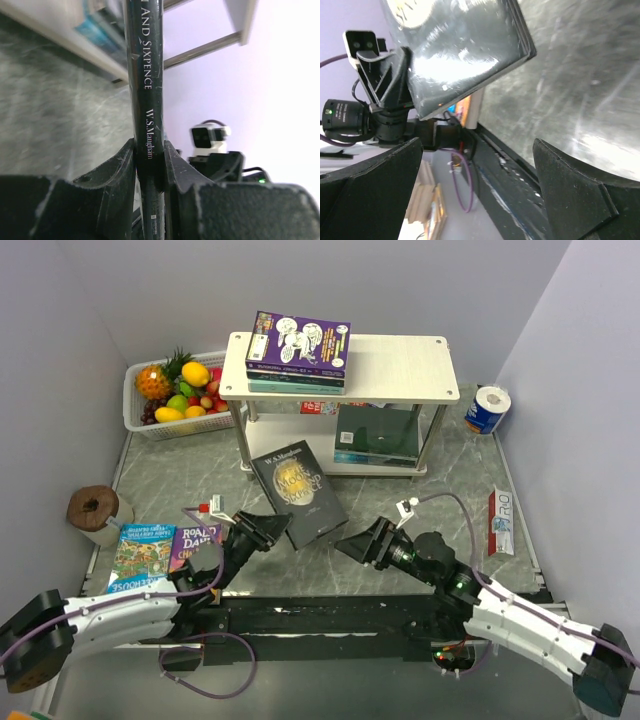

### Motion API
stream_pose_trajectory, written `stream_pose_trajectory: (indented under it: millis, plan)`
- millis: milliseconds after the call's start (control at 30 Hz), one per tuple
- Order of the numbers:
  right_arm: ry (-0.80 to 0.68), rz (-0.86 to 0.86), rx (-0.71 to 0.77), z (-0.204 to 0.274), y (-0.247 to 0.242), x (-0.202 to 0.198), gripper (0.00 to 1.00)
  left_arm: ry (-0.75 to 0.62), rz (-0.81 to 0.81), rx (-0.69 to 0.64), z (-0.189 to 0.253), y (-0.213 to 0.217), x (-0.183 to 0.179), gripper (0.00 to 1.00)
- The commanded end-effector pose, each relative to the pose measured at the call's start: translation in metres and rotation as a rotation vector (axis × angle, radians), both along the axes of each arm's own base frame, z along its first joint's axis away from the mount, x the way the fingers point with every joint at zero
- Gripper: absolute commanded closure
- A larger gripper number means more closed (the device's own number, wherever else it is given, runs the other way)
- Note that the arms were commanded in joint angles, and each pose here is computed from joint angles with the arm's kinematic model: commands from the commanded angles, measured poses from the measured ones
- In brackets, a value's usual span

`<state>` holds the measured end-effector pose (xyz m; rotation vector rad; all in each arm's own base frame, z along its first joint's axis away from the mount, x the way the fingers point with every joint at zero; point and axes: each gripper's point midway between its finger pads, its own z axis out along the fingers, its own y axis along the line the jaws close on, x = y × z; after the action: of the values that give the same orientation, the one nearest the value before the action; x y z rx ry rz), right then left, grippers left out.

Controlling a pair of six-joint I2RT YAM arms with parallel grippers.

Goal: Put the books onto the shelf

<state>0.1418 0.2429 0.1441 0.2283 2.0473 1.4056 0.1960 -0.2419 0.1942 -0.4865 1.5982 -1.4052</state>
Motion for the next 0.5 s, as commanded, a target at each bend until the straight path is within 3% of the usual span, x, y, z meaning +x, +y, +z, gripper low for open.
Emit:
stream_pose_trajectory:
  millis: [0, 467]
  plan:
    - [-0.08, 0.047, 0.168, 0.042, 0.019, 0.002, 0.01, -0.217, -0.05, -0.322, 0.116, 0.0, -0.012, 0.99]
    - [-0.226, -0.097, 0.328, 0.07, 0.01, 0.037, 0.05, -0.186, -0.117, -0.387, 0.116, -0.002, -0.024, 0.98]
